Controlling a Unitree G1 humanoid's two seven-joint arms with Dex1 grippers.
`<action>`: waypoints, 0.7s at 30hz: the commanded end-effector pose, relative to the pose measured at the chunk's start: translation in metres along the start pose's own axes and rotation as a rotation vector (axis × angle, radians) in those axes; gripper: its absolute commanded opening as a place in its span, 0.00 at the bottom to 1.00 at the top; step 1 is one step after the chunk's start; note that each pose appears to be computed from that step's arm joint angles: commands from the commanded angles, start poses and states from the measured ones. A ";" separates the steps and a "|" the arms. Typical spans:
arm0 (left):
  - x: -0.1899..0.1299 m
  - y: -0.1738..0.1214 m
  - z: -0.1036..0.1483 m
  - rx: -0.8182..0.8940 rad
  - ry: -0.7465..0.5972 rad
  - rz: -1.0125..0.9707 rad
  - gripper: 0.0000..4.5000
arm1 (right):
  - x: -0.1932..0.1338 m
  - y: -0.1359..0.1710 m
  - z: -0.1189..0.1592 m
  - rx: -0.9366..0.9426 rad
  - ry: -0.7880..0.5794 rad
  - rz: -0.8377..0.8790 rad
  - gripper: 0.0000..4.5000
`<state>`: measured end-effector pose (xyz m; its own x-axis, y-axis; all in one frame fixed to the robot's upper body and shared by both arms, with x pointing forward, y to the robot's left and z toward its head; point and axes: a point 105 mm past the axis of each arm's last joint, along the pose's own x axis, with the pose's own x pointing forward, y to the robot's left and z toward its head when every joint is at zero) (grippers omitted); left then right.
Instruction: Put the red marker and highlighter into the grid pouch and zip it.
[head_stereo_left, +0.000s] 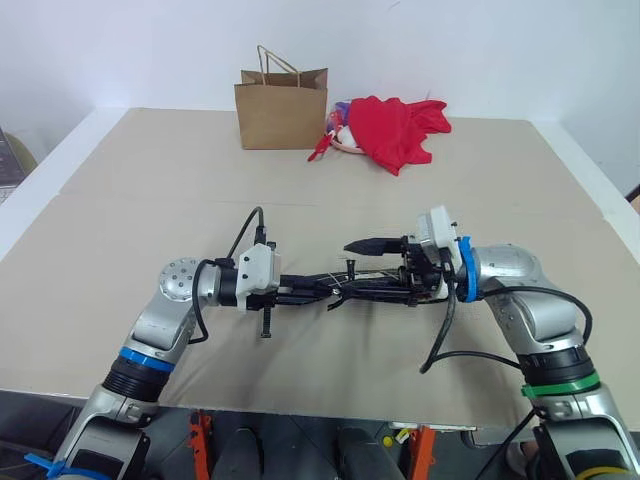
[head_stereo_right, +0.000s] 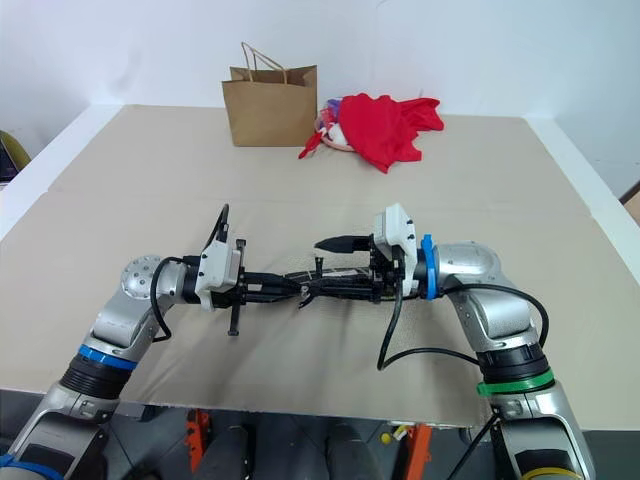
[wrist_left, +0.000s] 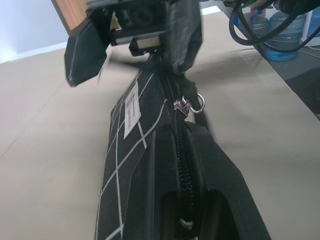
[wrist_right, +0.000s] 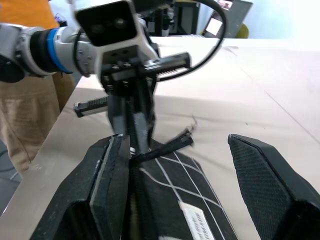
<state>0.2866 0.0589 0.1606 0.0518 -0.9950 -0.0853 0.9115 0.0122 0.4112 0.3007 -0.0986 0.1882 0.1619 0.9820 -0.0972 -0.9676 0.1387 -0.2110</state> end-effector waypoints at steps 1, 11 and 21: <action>0.000 -0.001 0.011 0.051 -0.017 -0.003 0.00 | 0.003 0.001 0.016 -0.019 -0.046 0.029 0.75; 0.001 0.000 0.010 0.053 -0.014 0.001 0.00 | 0.007 0.020 0.015 0.000 -0.035 0.127 0.02; 0.000 0.001 0.009 0.057 -0.012 0.005 0.00 | 0.004 0.028 0.020 -0.009 -0.036 0.172 0.02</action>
<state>0.2864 0.0589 0.1613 0.0570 -0.9947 -0.0858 0.9059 0.0154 0.4232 0.2771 -0.0897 0.1912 0.0147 0.9941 -0.1074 -0.9867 -0.0029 -0.1622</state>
